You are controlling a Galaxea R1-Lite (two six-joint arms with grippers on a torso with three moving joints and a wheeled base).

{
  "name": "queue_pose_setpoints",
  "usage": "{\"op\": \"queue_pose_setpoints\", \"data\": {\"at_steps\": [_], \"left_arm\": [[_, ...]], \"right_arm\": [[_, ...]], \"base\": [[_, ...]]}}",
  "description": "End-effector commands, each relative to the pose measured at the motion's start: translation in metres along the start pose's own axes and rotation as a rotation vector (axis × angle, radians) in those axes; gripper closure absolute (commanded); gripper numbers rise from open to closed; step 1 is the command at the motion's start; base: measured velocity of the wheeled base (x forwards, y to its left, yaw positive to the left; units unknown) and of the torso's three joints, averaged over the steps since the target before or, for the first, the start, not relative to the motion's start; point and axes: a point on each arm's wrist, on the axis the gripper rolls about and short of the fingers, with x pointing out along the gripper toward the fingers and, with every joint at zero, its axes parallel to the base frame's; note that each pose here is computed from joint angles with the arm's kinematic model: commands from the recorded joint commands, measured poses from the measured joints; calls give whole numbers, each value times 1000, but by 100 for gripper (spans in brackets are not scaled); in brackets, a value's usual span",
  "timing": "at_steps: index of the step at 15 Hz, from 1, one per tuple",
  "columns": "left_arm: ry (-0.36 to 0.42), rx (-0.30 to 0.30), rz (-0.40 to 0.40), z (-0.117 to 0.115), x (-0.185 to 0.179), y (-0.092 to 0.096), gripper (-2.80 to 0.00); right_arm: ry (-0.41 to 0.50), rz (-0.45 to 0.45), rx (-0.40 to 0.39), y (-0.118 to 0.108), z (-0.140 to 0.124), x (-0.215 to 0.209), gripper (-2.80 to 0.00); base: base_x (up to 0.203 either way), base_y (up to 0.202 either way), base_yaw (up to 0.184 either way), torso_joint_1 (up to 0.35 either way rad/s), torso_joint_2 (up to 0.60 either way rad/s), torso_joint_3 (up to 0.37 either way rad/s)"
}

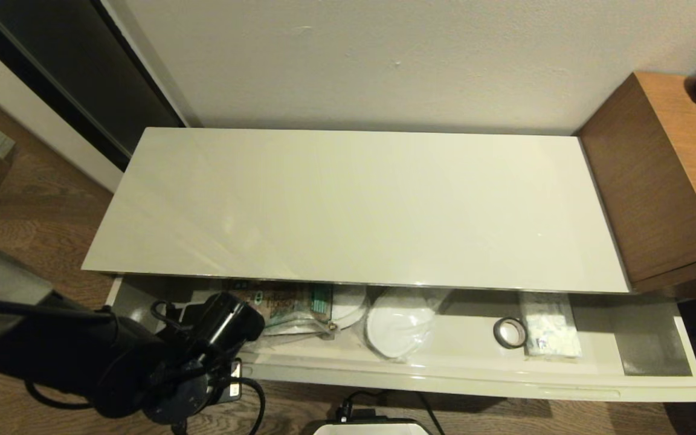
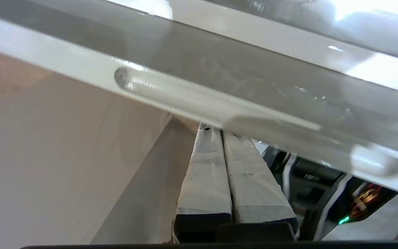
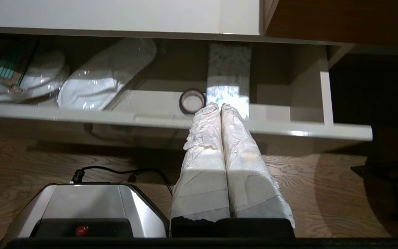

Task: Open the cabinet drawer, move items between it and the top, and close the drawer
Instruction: Close the drawer

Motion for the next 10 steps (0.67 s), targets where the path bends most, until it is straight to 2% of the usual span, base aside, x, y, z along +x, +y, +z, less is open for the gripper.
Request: {"op": "queue_pose_setpoints", "data": {"at_steps": [1,4,9,10], "left_arm": [[-61,-45,-19,34,-10,-5,0],[-87,-23,3,66,1,-8,0],[-109,-33,42,102,31,-13,0],[-109,-31,45,102,32,-12,0]], "right_arm": [[0,2,-1,0,0,0,0],[0,0,-1,0,0,0,0],[0,0,-1,0,0,0,0],[0,0,-1,0,0,0,0]], "base": [[0,0,0,0,0,0],[0,0,0,0,0,0],[0,0,0,0,0,0],[0,0,0,0,0,0]]}}
